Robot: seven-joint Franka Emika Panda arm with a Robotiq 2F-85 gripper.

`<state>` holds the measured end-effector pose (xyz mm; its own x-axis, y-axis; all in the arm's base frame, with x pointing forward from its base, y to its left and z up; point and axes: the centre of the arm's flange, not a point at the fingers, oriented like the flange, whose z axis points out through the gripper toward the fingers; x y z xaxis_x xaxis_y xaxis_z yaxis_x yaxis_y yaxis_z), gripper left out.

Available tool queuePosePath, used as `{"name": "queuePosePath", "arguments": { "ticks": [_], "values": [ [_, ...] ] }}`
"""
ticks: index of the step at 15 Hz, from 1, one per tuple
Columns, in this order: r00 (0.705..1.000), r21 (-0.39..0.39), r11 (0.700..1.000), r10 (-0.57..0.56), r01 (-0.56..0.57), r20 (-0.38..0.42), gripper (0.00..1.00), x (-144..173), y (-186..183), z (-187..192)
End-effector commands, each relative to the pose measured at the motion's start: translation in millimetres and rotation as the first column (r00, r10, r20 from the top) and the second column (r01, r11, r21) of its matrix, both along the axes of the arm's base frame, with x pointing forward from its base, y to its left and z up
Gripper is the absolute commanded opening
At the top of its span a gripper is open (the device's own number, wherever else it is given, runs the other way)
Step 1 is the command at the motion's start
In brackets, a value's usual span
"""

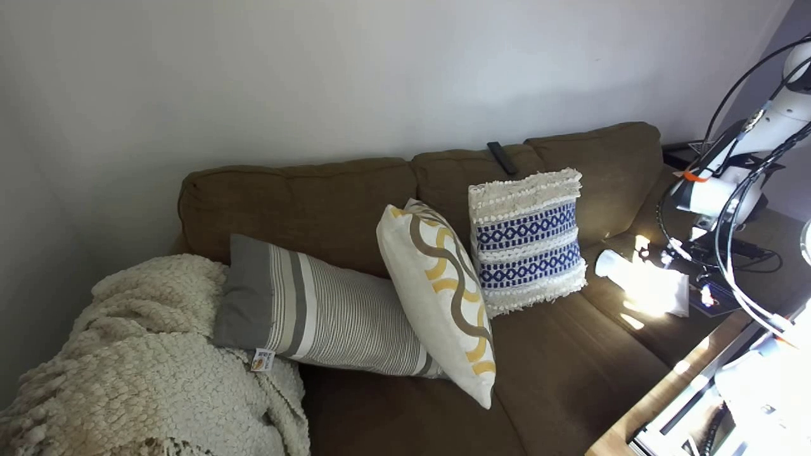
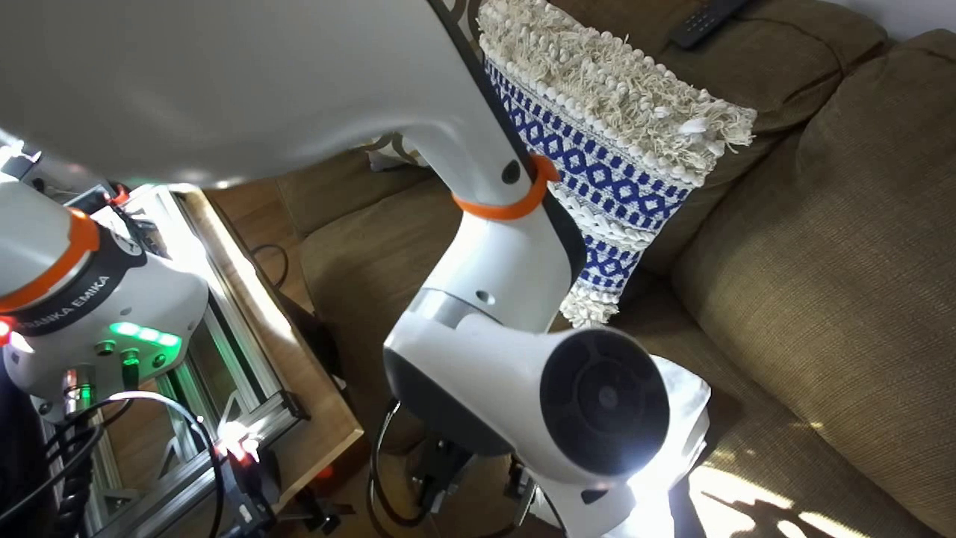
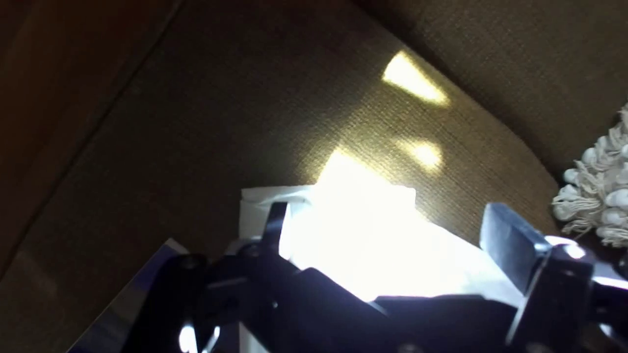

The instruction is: Fold the white cloth in half, pick up the white cloth and put it on top of the far right throw pillow

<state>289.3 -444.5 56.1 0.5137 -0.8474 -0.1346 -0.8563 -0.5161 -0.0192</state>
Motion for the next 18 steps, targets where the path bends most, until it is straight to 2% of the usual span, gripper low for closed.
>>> {"name": "queuePosePath", "arguments": {
  "ticks": [1,4,6,9,10,13,14,15,16,18],
  "values": [
    [0.996,0.175,0.984,-0.053,0.039,0.075,1.0,-30,-60,-49],
    [0.987,0.291,0.952,-0.125,0.092,0.099,1.0,-52,-104,-74],
    [0.984,0.29,0.948,-0.16,0.129,0.085,1.0,-62,-129,-90],
    [0.975,0.177,0.965,-0.209,0.193,0.072,1.0,-54,-152,-103],
    [0.981,0.22,0.963,-0.176,0.154,0.083,1.0,-73,-122,-78],
    [0.981,0.215,0.965,-0.174,0.153,0.084,1.0,-67,-124,-84],
    [0.973,0.146,0.98,-0.156,0.132,0.168,1.0,-65,-123,-86],
    [0.968,0.103,0.989,-0.126,0.106,0.218,1.0,-64,-127,-92],
    [0.965,0.049,0.995,-0.099,0.09,0.243,1.0,-61,-131,-96],
    [0.957,0.01,0.996,-0.086,0.086,0.275,1.0,-61,-137,-106]
  ]
}}
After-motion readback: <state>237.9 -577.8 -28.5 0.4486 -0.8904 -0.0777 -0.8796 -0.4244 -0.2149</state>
